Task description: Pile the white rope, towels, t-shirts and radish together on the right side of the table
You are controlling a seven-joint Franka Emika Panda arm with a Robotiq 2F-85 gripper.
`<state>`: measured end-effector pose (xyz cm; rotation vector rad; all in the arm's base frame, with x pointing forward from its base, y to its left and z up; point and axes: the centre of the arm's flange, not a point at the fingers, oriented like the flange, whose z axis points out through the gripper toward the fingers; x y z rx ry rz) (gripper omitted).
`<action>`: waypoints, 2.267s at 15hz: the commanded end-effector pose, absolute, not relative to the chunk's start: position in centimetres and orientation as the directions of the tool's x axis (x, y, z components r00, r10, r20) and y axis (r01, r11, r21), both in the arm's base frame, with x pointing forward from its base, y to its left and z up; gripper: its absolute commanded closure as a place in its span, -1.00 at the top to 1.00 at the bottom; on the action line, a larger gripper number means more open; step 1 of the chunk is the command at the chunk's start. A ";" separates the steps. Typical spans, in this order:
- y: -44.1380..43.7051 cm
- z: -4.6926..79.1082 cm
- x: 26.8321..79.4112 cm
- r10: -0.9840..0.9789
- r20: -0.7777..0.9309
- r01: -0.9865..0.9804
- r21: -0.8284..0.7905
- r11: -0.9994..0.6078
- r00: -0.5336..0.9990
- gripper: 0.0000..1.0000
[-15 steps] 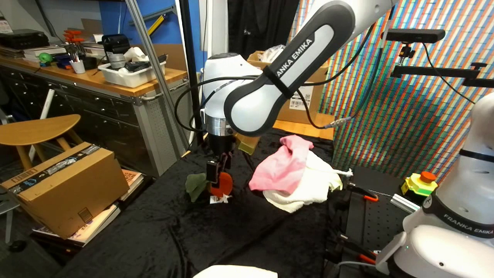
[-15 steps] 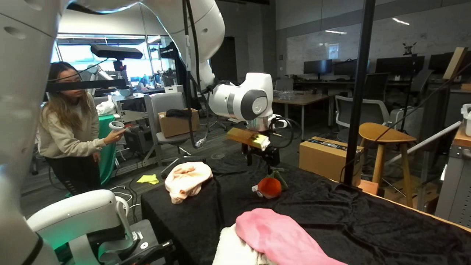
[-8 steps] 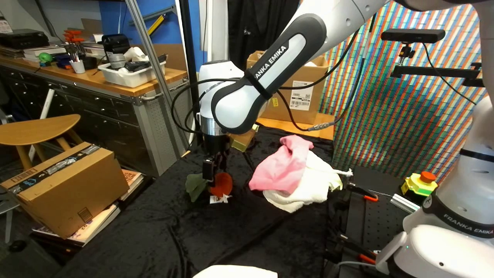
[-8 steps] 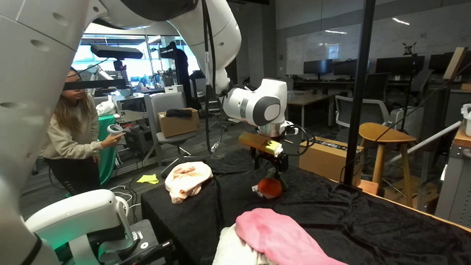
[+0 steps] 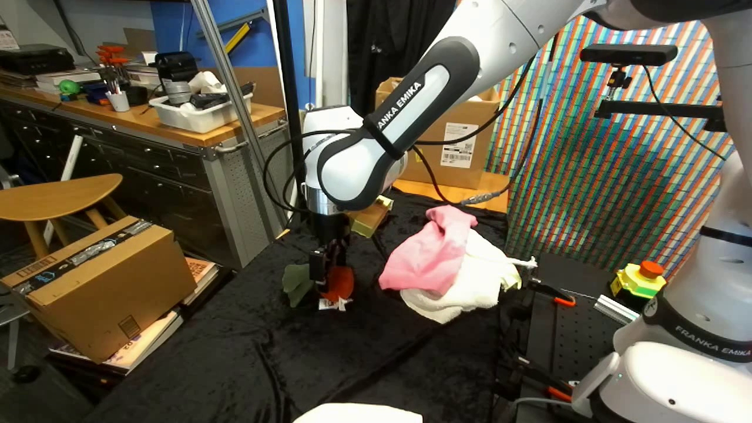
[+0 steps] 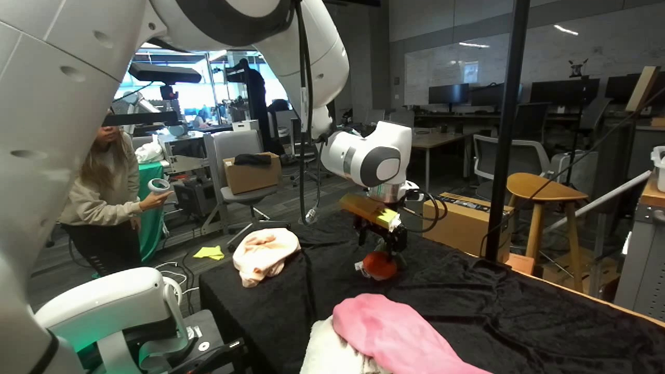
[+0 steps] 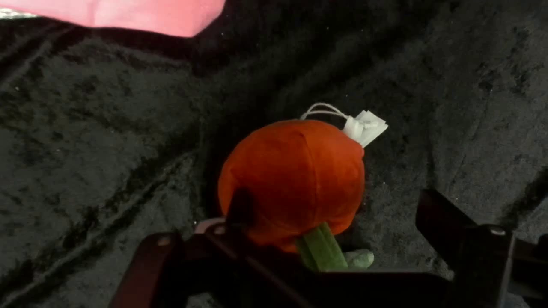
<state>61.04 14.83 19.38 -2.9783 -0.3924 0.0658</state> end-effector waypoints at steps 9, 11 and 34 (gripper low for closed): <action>15.2 17.7 61.0 0.281 -0.052 0.268 -0.177 -0.947 0.958 0.35; 15.2 17.9 60.9 0.283 -0.052 0.271 -0.176 -0.947 0.958 0.01; 9.7 31.6 49.8 0.210 -0.021 0.208 -0.077 -0.975 0.977 -0.79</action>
